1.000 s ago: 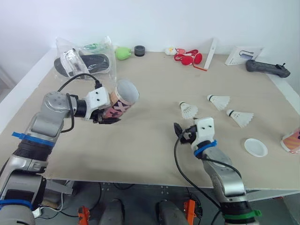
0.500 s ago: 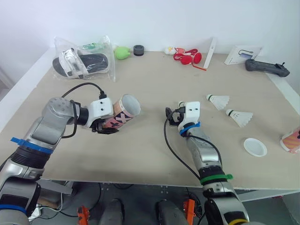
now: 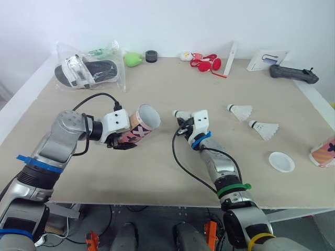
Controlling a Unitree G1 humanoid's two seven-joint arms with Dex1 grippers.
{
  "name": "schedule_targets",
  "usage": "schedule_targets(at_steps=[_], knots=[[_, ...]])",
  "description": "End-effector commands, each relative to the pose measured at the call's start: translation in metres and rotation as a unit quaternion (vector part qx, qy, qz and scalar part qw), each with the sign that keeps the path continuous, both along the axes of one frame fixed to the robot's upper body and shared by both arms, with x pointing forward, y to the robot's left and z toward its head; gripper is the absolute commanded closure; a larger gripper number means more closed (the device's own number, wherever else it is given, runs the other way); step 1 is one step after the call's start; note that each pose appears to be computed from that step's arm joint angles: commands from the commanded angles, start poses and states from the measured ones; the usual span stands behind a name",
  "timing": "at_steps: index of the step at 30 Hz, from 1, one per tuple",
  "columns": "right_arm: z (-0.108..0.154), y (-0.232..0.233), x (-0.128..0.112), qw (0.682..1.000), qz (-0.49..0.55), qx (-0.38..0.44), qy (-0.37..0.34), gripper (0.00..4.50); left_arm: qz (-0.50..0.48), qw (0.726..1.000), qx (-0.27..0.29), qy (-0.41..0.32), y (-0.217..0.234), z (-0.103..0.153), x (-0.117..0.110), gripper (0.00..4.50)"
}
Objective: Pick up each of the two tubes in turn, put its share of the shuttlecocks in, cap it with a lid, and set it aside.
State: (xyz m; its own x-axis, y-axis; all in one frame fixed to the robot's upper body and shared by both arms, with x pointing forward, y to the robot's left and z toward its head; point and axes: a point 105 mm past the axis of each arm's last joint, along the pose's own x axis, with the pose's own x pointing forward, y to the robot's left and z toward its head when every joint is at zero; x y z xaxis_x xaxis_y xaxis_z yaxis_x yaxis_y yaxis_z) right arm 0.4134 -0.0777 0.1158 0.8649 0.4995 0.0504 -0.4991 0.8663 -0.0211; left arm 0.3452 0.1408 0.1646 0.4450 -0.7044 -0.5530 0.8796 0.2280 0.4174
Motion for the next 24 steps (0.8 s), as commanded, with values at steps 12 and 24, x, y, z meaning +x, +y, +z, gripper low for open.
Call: schedule_targets(at_steps=[12, 24], knots=[[0.166, 0.003, -0.095, 0.922, 0.29, -0.147, -0.209, 4.4, 0.004, 1.0, -0.009, -0.004, -0.002, -0.001, 0.002, 1.57], [0.141, 0.026, -0.115, 0.867, 0.362, -0.293, -0.176, 4.4, 0.006, 1.0, -0.017, 0.004, -0.007, -0.006, 0.002, 1.57]])
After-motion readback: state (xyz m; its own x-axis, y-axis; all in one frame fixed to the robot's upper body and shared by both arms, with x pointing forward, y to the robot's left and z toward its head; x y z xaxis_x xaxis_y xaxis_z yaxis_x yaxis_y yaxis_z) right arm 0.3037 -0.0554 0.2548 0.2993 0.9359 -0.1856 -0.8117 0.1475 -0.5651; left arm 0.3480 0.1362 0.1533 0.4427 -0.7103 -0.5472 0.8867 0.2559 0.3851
